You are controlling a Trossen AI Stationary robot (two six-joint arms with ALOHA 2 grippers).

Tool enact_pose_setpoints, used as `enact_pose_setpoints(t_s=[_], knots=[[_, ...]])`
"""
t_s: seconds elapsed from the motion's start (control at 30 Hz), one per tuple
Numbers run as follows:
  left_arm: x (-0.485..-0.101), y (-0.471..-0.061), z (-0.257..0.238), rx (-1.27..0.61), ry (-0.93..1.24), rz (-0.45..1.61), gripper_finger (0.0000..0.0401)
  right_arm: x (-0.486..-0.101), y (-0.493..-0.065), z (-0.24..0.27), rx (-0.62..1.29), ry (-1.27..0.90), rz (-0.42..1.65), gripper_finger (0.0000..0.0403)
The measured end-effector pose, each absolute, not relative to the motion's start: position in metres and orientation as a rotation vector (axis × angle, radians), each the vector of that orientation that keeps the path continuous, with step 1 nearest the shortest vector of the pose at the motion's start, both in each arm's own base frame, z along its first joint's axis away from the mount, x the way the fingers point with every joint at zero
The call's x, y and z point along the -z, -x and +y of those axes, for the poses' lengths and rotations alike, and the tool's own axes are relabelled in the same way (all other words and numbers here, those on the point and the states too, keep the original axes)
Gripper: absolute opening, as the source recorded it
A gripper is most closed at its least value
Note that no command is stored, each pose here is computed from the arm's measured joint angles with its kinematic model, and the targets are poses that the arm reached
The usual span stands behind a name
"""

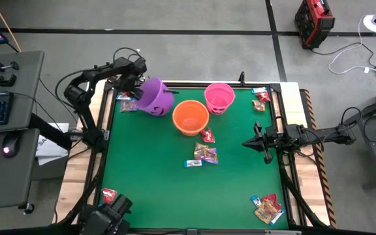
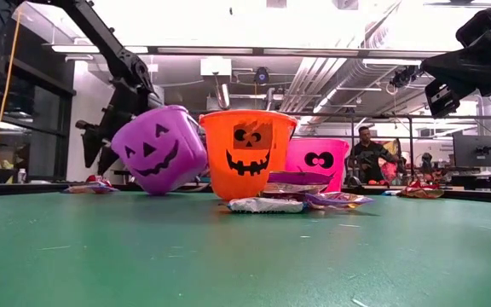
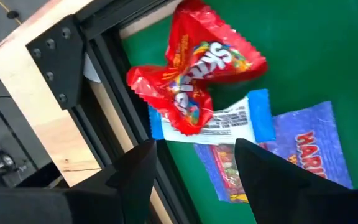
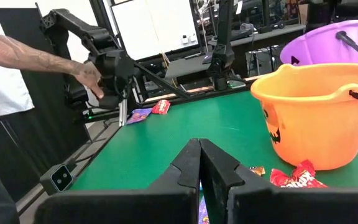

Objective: Sort candy by brand, put in halloween buckets
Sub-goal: Put the red candy into the purple bucket

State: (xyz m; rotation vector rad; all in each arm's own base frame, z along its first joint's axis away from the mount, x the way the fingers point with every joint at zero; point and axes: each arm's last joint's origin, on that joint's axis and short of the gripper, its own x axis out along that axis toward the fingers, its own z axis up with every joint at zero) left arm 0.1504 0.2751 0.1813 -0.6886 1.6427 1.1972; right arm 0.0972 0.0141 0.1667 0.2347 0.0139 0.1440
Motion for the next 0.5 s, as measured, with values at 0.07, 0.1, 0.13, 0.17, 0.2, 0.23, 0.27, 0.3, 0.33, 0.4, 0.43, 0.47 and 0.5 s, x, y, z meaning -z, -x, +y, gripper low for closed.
enact_pose_setpoints(t_s=[0.07,0.1,0.13,0.17,0.2,0.23,0.27,0.3,0.33,0.4,0.43,0.47,0.5], knots=[[-0.185,-0.150,0.275,-1.191,0.695,1.619,0.0206,-0.167,-0.097,0.014,-0.144,-0.235,0.014,0.0000],[-0.187,-0.151,0.274,-1.180,0.691,1.604,0.0206,-0.167,-0.097,0.014,-0.144,-0.235,0.014,0.0000],[-0.190,-0.152,0.274,-1.174,0.688,1.585,0.0206,-0.167,-0.097,0.014,-0.144,-0.235,0.014,0.0000],[-0.194,-0.152,0.273,-1.173,0.687,1.563,0.0206,-0.167,-0.097,0.014,-0.144,-0.235,0.014,0.0000],[-0.198,-0.153,0.271,-1.175,0.679,1.544,0.0206,-0.167,-0.097,0.014,-0.144,-0.235,0.014,0.0000],[-0.203,-0.153,0.270,-1.180,0.671,1.520,0.0206,-0.167,-0.097,0.014,-0.143,-0.235,0.014,0.0000],[-0.207,-0.153,0.269,-1.188,0.663,1.493,0.0206,-0.167,-0.097,0.014,-0.144,-0.235,0.014,0.0000],[-0.212,-0.152,0.269,-1.196,0.655,1.465,0.0206,-0.167,-0.097,0.014,-0.144,-0.235,0.014,0.0000],[-0.218,-0.152,0.267,-1.198,0.653,1.436,0.0206,-0.167,-0.097,0.014,-0.144,-0.235,0.014,0.0000],[-0.228,-0.150,0.265,-1.203,0.648,1.376,0.0206,-0.167,-0.097,0.014,-0.144,-0.235,0.014,0.0000],[-0.234,-0.149,0.264,-1.211,0.646,1.346,0.0206,-0.167,-0.097,0.014,-0.144,-0.235,0.014,0.0000],[-0.239,-0.148,0.262,-1.220,0.641,1.316,0.0206,-0.167,-0.097,0.014,-0.144,-0.235,0.014,0.0000],[-0.244,-0.147,0.261,-1.230,0.634,1.288,0.0206,-0.167,-0.097,0.014,-0.144,-0.235,0.014,0.0000]])
